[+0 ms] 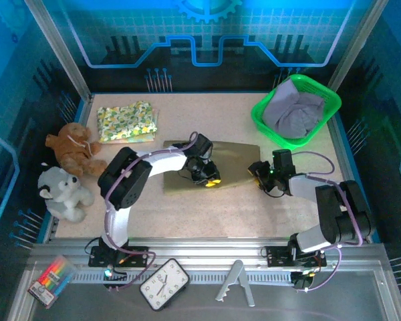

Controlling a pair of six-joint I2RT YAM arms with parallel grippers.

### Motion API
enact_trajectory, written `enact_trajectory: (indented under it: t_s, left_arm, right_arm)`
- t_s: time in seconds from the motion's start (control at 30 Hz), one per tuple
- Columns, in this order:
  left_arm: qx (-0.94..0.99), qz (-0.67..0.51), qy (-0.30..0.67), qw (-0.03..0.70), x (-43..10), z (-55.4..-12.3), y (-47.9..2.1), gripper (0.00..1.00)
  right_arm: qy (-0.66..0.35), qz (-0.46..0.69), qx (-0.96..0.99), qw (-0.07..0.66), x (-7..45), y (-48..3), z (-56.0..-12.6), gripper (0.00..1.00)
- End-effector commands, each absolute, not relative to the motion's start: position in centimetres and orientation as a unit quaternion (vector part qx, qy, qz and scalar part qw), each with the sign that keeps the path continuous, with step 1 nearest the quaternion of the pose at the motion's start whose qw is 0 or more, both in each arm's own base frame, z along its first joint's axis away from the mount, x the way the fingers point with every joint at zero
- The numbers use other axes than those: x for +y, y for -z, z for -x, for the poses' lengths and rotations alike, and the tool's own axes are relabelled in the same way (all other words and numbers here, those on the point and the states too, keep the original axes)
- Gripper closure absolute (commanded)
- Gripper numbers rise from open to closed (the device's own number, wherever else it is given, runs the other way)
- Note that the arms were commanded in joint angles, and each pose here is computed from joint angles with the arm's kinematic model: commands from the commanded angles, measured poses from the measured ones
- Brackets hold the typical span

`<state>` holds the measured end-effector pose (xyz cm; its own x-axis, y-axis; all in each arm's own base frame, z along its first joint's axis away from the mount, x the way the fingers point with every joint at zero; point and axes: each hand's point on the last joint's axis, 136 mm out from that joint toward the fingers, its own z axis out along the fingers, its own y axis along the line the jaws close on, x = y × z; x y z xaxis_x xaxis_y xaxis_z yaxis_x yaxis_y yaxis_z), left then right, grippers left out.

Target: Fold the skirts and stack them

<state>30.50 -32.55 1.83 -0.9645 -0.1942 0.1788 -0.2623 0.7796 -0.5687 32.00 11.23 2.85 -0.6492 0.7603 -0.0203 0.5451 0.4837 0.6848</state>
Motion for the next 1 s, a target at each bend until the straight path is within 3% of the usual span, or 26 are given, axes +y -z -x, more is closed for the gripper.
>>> enact_trajectory:
  t_s: [0.0,0.03,0.13,0.27,0.37,0.47,0.63,0.8,0.9,0.97]
  left_arm:
    - [-0.932,-0.125,-0.326,0.097,-33.7,-29.6,-0.6,0.82]
    - [-0.932,-0.126,-0.326,0.096,-33.7,-29.6,-0.6,0.86]
    - [-0.934,-0.115,-0.334,0.049,-33.0,-30.7,-3.2,0.85]
    - [-0.932,-0.122,-0.339,-0.035,-29.7,-32.8,-8.4,0.61]
    - [-0.941,-0.167,-0.276,-0.100,-23.5,-33.9,-9.3,0.48]
    - [-0.943,-0.222,-0.211,-0.134,-17.0,-34.0,-8.1,0.43]
    - [-0.936,-0.283,-0.170,-0.122,-10.5,-33.7,-4.6,0.45]
    - [-0.927,-0.289,-0.215,-0.106,-11.4,-35.0,-3.0,0.48]
    - [-0.917,-0.294,-0.253,-0.091,-12.8,-35.5,-2.0,0.56]
    - [-0.916,-0.296,-0.260,-0.080,-13.1,-35.6,-1.3,0.69]
  right_arm:
    - [-0.326,-0.361,0.851,0.199,11.2,-3.1,-32.9,0.63]
    - [-0.323,-0.352,0.855,0.203,11.1,-3.2,-33.0,0.68]
    - [-0.305,-0.335,0.867,0.205,10.8,-2.9,-32.7,0.83]
    - [-0.278,-0.313,0.883,0.214,10.2,-2.4,-32.5,0.95]
    - [-0.249,-0.281,0.899,0.227,9.7,-2.6,-32.9,1.00]
    - [-0.222,-0.230,0.913,0.254,9.7,-3.8,-33.7,1.00]
    - [-0.185,-0.128,0.929,0.296,11.0,-7.0,-35.5,1.00]
    - [-0.146,-0.008,0.932,0.332,14.1,-10.2,-36.7,1.00]
    - [-0.110,0.086,0.925,0.353,16.8,-11.9,-37.2,1.00]
    - [-0.085,0.162,0.914,0.363,19.2,-12.7,-37.1,1.00]
